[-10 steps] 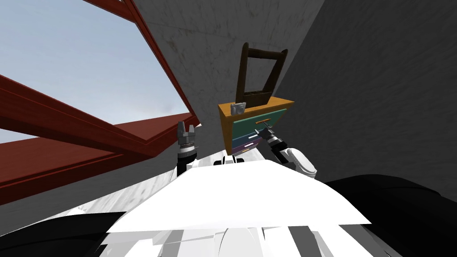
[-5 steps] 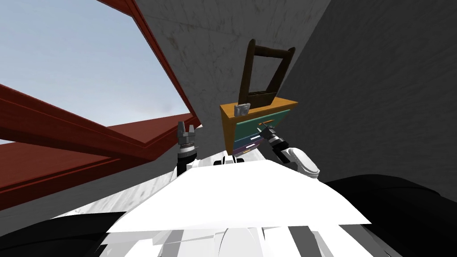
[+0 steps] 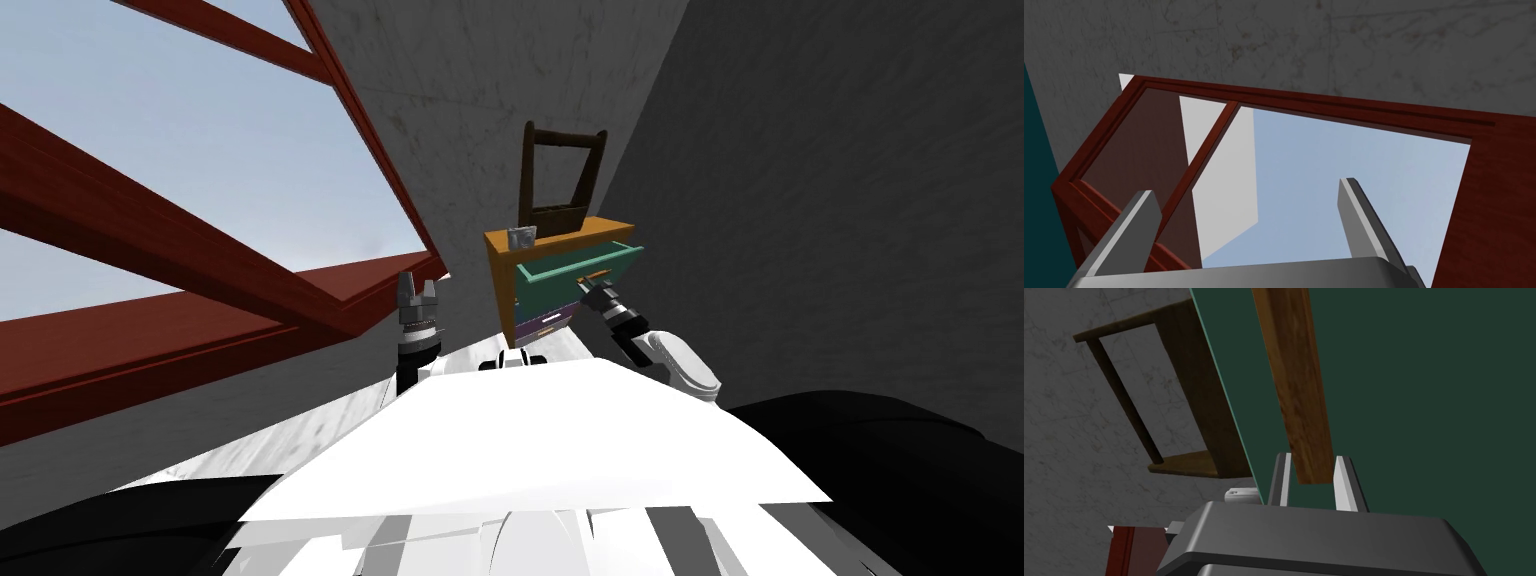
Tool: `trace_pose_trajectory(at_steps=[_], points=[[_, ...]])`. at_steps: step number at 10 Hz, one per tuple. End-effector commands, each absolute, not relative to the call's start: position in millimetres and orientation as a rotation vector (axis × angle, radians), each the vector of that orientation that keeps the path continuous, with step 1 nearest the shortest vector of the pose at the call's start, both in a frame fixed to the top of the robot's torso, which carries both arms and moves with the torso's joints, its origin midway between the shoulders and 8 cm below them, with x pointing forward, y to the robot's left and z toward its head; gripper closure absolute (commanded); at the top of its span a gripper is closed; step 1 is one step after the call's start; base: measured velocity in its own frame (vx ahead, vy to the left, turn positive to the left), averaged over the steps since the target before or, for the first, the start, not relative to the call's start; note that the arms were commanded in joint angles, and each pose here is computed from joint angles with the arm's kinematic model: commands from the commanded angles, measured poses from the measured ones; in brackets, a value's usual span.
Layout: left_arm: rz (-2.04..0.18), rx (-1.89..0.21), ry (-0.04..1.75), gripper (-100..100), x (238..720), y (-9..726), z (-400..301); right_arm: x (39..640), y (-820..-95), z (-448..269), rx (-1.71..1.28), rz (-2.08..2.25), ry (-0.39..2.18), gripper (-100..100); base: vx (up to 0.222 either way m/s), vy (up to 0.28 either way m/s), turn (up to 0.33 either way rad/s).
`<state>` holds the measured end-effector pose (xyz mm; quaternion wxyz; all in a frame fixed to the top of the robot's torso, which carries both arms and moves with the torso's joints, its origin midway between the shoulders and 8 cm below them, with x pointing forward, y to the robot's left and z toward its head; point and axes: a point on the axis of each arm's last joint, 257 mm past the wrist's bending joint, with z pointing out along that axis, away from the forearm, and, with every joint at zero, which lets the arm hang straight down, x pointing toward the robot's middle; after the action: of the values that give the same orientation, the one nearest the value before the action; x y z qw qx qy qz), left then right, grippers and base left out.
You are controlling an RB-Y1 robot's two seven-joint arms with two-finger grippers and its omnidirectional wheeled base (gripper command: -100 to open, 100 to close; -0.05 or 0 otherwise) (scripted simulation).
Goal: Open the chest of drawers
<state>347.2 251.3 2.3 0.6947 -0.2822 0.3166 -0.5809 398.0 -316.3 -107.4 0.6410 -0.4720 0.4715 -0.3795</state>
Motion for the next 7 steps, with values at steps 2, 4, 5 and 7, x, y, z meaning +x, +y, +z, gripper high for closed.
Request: trace_pose_trajectory(at_steps=[2,4,5,7], points=[[-1.297,-0.630,0.707,0,347,251,2,392,-313,-116,-1.095,-0.838,1.087,100,-0.152,-0.065,-0.037],[-1.297,-0.630,0.707,0,347,251,2,387,-320,-90,-1.092,-0.848,1.063,-100,0.000,0.016,-0.077],[-1.297,-0.630,0.707,0,347,251,2,385,-322,-84,-1.095,-0.846,1.060,-100,0.061,0.056,-0.061],[-1.297,-0.630,0.707,0,347,251,2,382,-323,-72,-1.101,-0.839,1.053,-100,0.066,0.047,-0.045]])
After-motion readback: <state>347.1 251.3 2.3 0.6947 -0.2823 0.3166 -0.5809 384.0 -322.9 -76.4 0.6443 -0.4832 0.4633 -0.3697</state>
